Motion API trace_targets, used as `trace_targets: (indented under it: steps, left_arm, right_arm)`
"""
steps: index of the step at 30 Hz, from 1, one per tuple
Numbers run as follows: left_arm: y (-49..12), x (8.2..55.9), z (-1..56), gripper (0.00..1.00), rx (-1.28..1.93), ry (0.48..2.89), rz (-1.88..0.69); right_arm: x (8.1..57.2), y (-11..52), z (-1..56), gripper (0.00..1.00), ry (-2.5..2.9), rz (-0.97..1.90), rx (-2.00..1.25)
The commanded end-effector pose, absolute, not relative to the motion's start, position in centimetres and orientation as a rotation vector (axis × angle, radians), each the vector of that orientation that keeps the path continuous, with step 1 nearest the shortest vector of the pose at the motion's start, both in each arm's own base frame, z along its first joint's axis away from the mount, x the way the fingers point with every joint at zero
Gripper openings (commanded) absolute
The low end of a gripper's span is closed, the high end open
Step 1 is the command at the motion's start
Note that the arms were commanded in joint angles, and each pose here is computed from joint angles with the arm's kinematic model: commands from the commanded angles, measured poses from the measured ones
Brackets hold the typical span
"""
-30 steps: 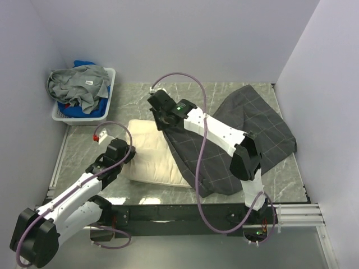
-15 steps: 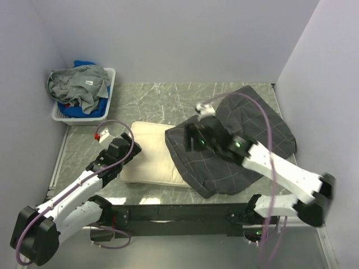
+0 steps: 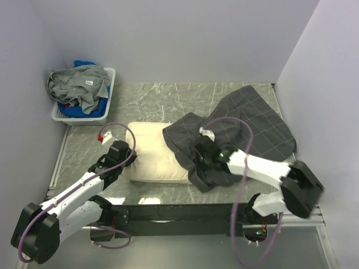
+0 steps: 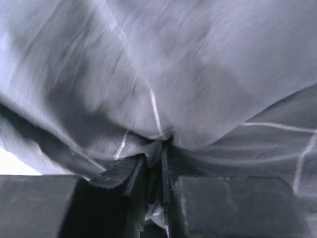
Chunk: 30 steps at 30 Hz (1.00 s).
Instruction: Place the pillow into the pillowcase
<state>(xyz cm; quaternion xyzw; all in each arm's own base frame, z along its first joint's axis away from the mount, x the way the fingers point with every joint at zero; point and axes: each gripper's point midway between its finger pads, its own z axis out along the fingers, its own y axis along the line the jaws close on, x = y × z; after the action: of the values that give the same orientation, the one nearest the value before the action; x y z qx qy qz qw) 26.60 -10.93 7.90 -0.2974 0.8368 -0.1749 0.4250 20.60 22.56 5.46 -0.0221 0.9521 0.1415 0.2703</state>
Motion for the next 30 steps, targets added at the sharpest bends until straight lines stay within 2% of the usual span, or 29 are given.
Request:
trace_targets:
  steps: [1, 2, 4, 7, 9, 10, 11, 12, 13, 14, 19, 22, 23, 24, 27, 30]
  left_arm:
    - [-12.1, 25.0, 6.9, 0.01, -0.715, 2.146, -0.528]
    - [-12.1, 24.7, 6.7, 0.01, -0.716, 2.149, -0.536]
    - [-11.9, 24.6, 6.6, 0.01, -0.729, 2.144, -0.533]
    - [-11.8, 24.7, 6.2, 0.03, -0.721, 2.154, -0.518]
    - [-12.1, 24.9, 6.4, 0.31, -0.705, 2.163, -0.518]
    - [-12.1, 25.5, 7.4, 0.48, -0.674, 2.146, -0.503]
    - [-11.6, 25.3, 7.5, 0.70, -0.666, 2.158, -0.464]
    - [-11.3, 25.6, 8.6, 0.76, -0.656, 2.126, -0.457]
    - [-11.0, 26.1, 10.1, 0.81, -0.627, 2.090, -0.441]
    - [-11.0, 26.2, 10.9, 0.88, -0.610, 2.075, -0.443]
    - [-13.4, 26.9, 17.0, 0.94, -0.403, 2.007, -0.508]
    - [-16.6, 26.3, 17.3, 0.95, -0.264, 2.071, -0.481]
    - [-17.1, 26.3, 17.1, 0.99, -0.233, 2.082, -0.437]
    - [-17.4, 26.0, 15.1, 0.99, -0.179, 2.161, -0.331]
    - [-19.4, 25.6, 15.3, 0.99, -0.057, 2.180, -0.146]
    - [-21.8, 24.7, 16.5, 0.99, 0.048, 2.176, -0.100]
  right_arm:
    - [29.4, 26.3, 7.9, 0.17, 2.451, 0.444, -0.046]
    - [30.4, 26.8, 7.2, 0.16, 2.477, 0.417, -0.059]
    - [33.4, 27.9, 9.2, 0.15, 2.438, 0.386, -0.070]
    - [35.6, 28.5, 11.3, 0.24, 2.403, 0.374, -0.084]
    - [36.0, 27.7, 12.1, 0.39, 2.396, 0.337, -0.093]
    - [35.9, 27.0, 13.7, 0.53, 2.353, 0.322, -0.086]
    - [35.7, 26.4, 14.3, 0.60, 2.334, 0.309, -0.083]
    - [34.8, 25.5, 13.9, 0.65, 2.334, 0.296, -0.087]
    - [34.2, 24.8, 16.3, 0.71, 2.275, 0.328, -0.069]
    - [33.6, 24.3, 16.9, 0.71, 2.258, 0.344, -0.058]
    - [29.6, 20.9, 16.7, 0.74, 2.181, 0.406, -0.012]
    - [28.2, 20.1, 14.9, 0.80, 2.161, 0.442, -0.035]
    - [27.5, 19.9, 13.4, 0.80, 2.185, 0.444, -0.060]
    - [27.4, 20.0, 13.4, 0.80, 2.169, 0.459, -0.064]
    - [27.0, 20.1, 11.8, 0.80, 2.179, 0.475, -0.100]
    - [27.2, 19.3, 10.5, 0.79, 2.198, 0.421, -0.087]
